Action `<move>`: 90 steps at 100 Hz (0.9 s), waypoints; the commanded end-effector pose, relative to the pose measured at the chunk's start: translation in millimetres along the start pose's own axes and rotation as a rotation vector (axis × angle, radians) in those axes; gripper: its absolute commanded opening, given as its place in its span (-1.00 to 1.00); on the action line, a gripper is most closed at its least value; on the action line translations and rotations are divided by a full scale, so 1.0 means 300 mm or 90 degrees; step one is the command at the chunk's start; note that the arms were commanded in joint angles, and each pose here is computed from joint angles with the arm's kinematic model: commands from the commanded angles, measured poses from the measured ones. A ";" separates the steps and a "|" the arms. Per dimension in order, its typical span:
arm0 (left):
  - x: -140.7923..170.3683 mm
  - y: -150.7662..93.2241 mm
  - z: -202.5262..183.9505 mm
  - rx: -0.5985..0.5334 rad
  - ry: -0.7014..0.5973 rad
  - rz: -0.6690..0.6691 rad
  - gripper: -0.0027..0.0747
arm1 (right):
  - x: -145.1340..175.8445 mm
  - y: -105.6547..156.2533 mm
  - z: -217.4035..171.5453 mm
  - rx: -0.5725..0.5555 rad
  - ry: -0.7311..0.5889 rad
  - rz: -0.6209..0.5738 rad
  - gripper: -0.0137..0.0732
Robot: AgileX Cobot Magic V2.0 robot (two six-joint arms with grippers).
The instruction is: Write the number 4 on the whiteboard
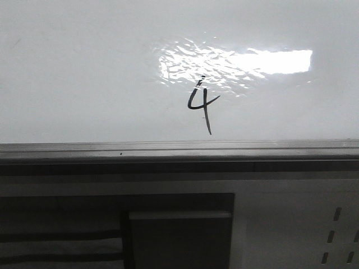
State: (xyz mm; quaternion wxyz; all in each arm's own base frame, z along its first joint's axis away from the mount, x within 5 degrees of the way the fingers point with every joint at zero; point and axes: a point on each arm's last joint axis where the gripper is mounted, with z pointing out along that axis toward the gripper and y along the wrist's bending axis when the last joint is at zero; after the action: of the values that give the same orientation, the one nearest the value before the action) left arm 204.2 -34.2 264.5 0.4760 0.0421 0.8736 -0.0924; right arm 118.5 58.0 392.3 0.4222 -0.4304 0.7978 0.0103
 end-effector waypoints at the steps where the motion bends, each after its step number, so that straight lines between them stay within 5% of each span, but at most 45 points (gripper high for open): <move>1: -0.058 0.008 -0.005 -0.019 -0.065 -0.017 -0.98 | -0.030 -0.021 -0.027 0.040 -0.050 0.001 0.18; 29: -0.060 0.005 0.030 -0.009 -0.027 -0.018 -0.91 | -0.030 -0.021 -0.027 0.041 -0.052 0.001 0.18; 61: -0.094 -0.004 0.023 0.004 -0.027 -0.015 0.00 | -0.030 -0.021 -0.027 0.040 -0.052 0.017 0.18; 90: -0.194 -0.062 -0.163 0.067 -0.015 0.082 0.01 | 0.006 0.001 -0.027 -0.005 0.027 0.099 0.18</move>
State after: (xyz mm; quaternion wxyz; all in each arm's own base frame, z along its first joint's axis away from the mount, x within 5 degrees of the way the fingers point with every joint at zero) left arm 207.5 -42.3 306.0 0.4534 0.1082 0.8786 -0.1038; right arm 114.3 56.7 387.6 0.3886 -0.3965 0.8310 0.0346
